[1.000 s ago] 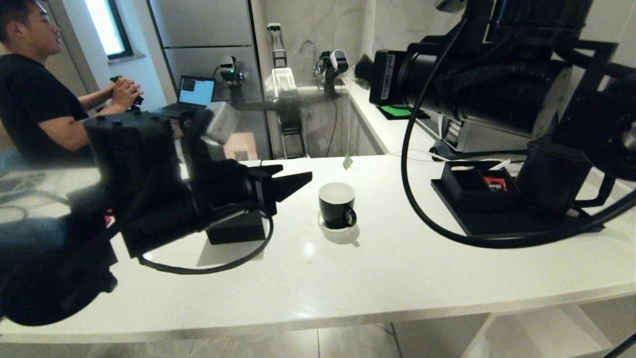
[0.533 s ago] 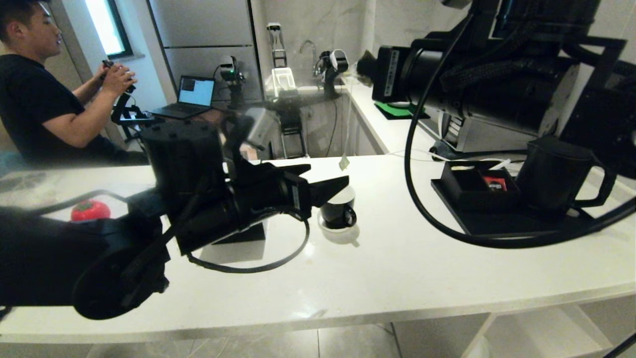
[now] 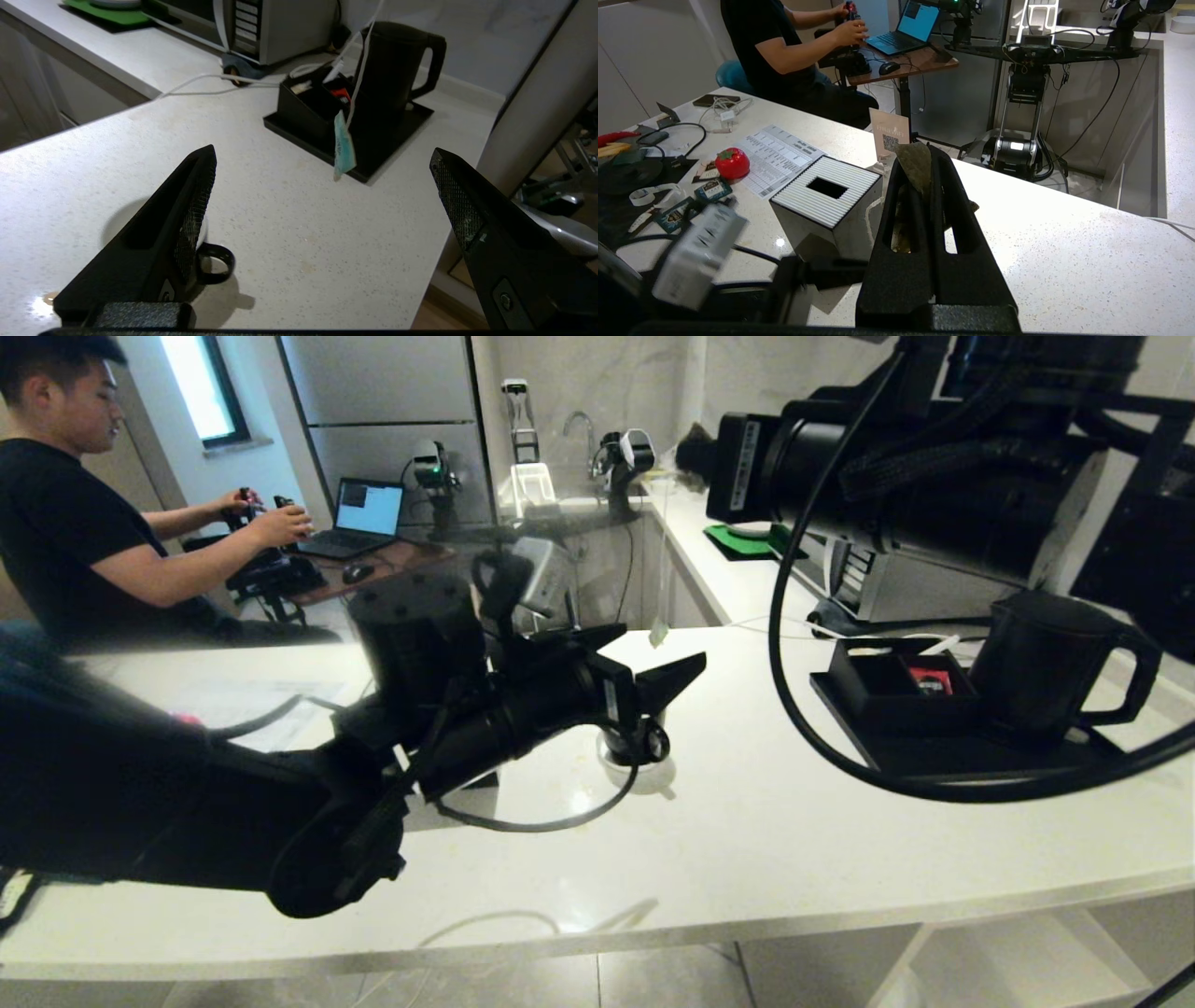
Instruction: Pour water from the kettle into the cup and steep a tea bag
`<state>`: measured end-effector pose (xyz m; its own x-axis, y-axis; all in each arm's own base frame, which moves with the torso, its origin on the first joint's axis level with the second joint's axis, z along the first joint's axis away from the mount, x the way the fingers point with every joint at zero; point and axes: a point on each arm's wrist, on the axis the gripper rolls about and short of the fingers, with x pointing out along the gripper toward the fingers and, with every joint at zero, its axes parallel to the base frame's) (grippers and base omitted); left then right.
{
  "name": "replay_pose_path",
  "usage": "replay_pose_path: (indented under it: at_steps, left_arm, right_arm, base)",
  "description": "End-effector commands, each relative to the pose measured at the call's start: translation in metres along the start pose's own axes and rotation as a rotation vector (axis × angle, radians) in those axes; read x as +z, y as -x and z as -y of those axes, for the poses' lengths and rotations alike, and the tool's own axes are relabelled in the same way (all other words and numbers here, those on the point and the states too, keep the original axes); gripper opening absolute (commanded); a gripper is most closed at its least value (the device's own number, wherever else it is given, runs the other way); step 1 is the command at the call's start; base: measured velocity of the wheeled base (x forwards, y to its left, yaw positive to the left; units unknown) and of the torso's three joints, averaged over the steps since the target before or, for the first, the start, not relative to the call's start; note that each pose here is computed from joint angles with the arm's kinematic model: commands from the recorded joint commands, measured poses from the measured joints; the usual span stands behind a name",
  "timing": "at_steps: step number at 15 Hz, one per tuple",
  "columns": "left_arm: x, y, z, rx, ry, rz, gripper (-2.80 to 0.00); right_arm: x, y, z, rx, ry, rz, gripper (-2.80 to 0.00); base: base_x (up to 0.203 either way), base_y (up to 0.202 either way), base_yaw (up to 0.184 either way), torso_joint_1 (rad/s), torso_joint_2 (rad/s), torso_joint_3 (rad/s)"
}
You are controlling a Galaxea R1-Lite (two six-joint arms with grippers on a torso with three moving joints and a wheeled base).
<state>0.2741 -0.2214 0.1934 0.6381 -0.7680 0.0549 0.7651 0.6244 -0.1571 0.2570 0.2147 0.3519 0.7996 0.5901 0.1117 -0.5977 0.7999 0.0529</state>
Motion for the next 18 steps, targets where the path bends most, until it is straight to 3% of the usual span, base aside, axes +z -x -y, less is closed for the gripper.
replay_pose_path:
  at_steps: [1, 18]
  left_arm:
    - [-0.009, -0.006, 0.000, -0.009, 0.004, -0.016, 0.00]
    - [-0.002, -0.026, -0.003, -0.019, -0.007, 0.036, 0.00]
  right_arm:
    - [0.001, 0.001, 0.000, 0.001, 0.000, 0.005, -2.80]
    - [-0.003, 0.009, 0.001, 0.000, -0.001, -0.012, -2.80]
  base:
    - [0.000, 0.000, 0.000, 0.000, 0.00, 0.000]
    - [0.000, 0.000, 0.000, 0.000, 0.00, 0.000]
